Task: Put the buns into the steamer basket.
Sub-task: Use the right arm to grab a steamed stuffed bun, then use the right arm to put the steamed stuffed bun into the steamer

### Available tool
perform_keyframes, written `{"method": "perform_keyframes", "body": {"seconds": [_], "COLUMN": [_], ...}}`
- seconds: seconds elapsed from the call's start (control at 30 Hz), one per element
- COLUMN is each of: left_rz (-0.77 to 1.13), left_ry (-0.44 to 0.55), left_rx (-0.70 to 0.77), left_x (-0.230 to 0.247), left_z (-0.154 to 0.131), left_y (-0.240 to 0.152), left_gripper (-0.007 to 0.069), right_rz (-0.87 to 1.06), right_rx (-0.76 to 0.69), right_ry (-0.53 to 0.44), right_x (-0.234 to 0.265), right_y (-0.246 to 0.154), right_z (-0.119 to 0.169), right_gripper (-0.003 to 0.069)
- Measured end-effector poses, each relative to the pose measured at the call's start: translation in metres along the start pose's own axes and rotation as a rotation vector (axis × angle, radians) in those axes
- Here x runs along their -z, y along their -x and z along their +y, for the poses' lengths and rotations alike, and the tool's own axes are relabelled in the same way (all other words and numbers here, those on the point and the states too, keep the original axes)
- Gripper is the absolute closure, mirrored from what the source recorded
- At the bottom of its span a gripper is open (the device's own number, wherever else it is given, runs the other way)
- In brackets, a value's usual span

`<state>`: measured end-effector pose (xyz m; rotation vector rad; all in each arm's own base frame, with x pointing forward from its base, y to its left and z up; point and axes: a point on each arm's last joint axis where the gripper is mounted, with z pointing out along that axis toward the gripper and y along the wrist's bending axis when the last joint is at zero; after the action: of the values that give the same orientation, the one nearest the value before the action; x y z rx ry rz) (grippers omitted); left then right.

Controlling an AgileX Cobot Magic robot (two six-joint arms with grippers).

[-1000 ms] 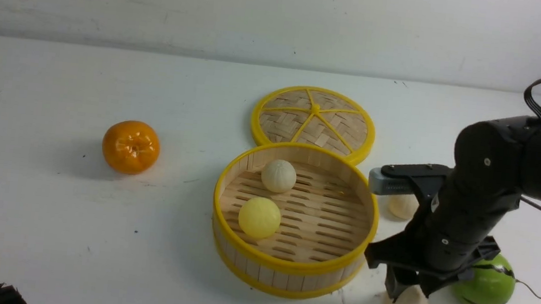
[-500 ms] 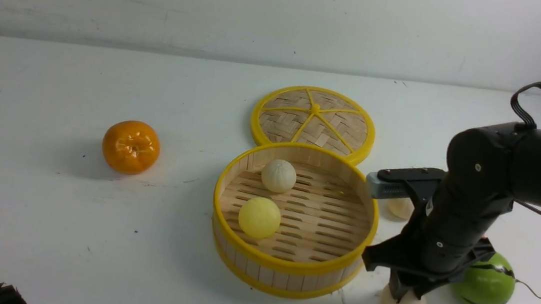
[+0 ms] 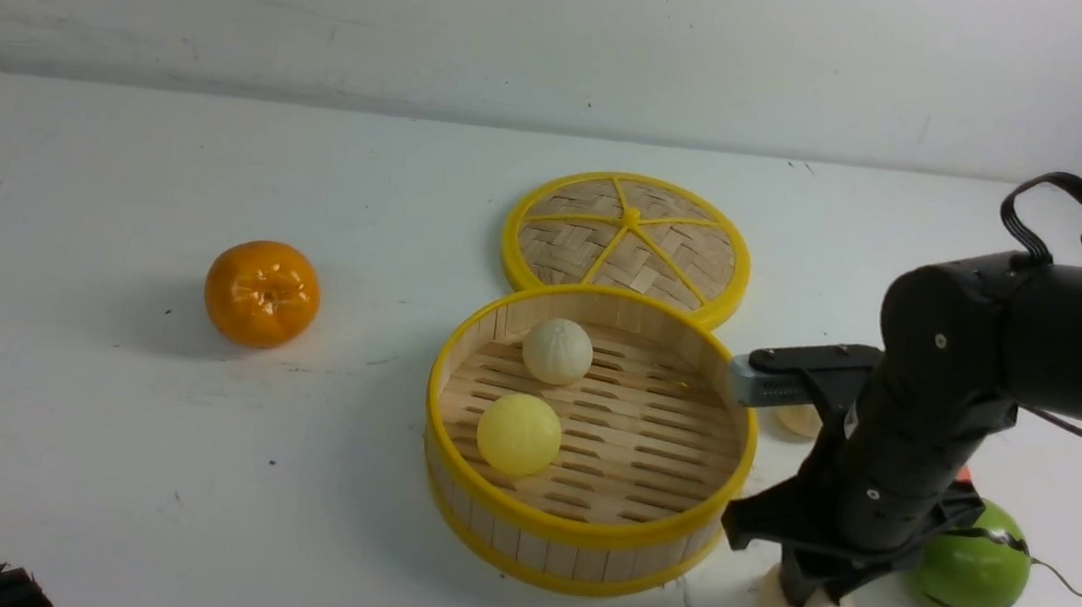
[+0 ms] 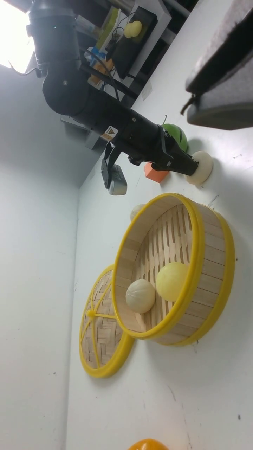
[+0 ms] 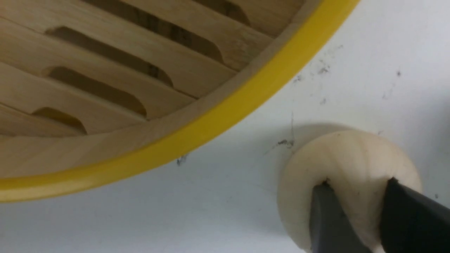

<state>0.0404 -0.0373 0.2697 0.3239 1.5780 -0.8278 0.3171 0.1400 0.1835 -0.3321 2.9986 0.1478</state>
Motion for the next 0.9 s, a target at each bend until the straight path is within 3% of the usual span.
{"method": "perform_keyframes", "body": {"seconds": [0.13,0.2,0.27,0.37,0.73,0.9], "left_rz": [0.000,0.000,0.000,0.000,0.000,0.000], "left_ry": [0.000,0.000,0.000,0.000,0.000,0.000], "left_rx": [0.000,0.000,0.000,0.000,0.000,0.000], "left_x": [0.000,0.000,0.000,0.000,0.000,0.000], "left_z": [0.000,0.000,0.000,0.000,0.000,0.000], "left_y": [0.000,0.000,0.000,0.000,0.000,0.000], "left_gripper": [0.0583,0.0580,0.0578,0.0578,0.0578,0.0578], "right_rz": [0.007,0.017,0.030,0.031,-0.084,-0.170], "right_rx": [0.006,0.009,0.019,0.034,0.055,0.075], "right_ry": [-0.008,-0.013,-0.028,-0.046,-0.051,0.012], "right_x": [0.000,0.000,0.000,0.001,0.056,0.096], "right_y": [-0.001,-0.002,-0.003,-0.003,-0.013,-0.004], "right_z": [-0.001,-0.001,-0.003,-0.004,-0.005,0.012], "right_gripper": [0.0457,0.0503,0.0603,0.0651,0.0653,0.0649]}}
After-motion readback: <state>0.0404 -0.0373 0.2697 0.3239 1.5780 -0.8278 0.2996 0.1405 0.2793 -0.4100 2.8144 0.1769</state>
